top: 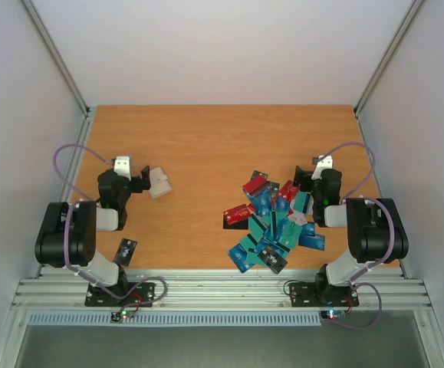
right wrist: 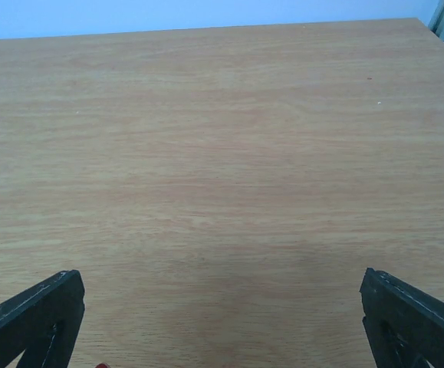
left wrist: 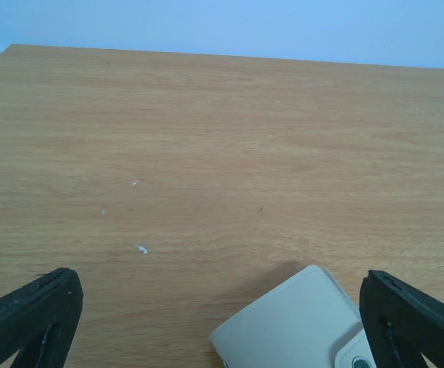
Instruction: Put the credit cards into the card holder
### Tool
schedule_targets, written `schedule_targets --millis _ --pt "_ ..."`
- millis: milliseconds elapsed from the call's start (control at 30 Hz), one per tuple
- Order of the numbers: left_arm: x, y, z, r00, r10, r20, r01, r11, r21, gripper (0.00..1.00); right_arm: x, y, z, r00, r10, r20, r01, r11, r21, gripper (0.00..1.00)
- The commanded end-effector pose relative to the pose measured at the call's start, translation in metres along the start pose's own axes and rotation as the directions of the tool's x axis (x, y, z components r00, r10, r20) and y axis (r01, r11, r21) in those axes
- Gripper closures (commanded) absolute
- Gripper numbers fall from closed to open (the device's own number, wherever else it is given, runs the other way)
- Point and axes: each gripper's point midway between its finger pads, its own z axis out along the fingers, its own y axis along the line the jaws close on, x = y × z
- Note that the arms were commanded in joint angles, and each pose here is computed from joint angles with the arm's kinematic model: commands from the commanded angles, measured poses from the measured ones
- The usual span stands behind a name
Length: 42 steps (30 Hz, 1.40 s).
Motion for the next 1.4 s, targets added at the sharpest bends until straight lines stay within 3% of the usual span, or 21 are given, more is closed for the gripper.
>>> schedule_targets --millis 0,400,667,767,900,1000,1100,1200,1367 --pt "-0.018 0.0 0.002 0.998 0.022 0.061 -0.021 1.0 -0.008 0.01 -0.008 -0.003 -0.002 1.0 0.013 0.029 -0.013 1.0 0.01 0.01" --pt "-0.027 0.004 0.001 0.999 0.014 0.041 -0.012 0.999 -0.036 0.01 -0.008 -0.002 0.0 1.0 0.015 0.021 -0.015 1.0 0.008 0.02" --pt "-0.086 0.004 -0.024 0.996 -0.064 0.062 0.068 0.995 -0.071 0.01 -0.019 0.0 -0.015 0.997 -0.016 0.072 0.013 0.999 0.038 0.02" --pt "-0.107 0.003 -0.032 0.994 -0.11 0.019 0.111 0.99 -0.084 0.01 -0.039 -0.006 -0.027 0.997 -0.021 0.079 0.014 0.996 0.087 0.01" --pt "-0.124 -0.001 -0.043 0.984 -0.097 -0.151 0.082 0.992 -0.099 0.01 -0.094 -0.01 -0.051 0.989 0.016 0.145 -0.033 0.993 0.111 0.02" --pt "-0.149 -0.005 -0.05 0.976 -0.139 -0.166 0.124 0.988 -0.096 0.01 -0.127 -0.008 -0.059 0.986 0.102 0.132 -0.115 0.989 0.095 0.02" --pt "-0.158 -0.017 -0.051 0.962 -0.209 -0.174 0.204 0.978 -0.046 0.01 -0.161 0.005 -0.069 0.969 0.227 0.101 -0.23 0.973 0.014 0.01" --pt "-0.163 -0.025 -0.045 0.934 -0.277 -0.226 0.28 0.96 -0.02 0.01 -0.172 0.023 -0.08 0.936 0.349 -0.044 -0.351 0.935 -0.053 0.01" --pt "-0.135 -0.023 -0.031 0.818 -0.394 -0.42 0.376 0.918 -0.129 0.01 -0.154 0.051 -0.079 0.853 0.405 -0.328 -0.454 0.887 -0.086 0.01"
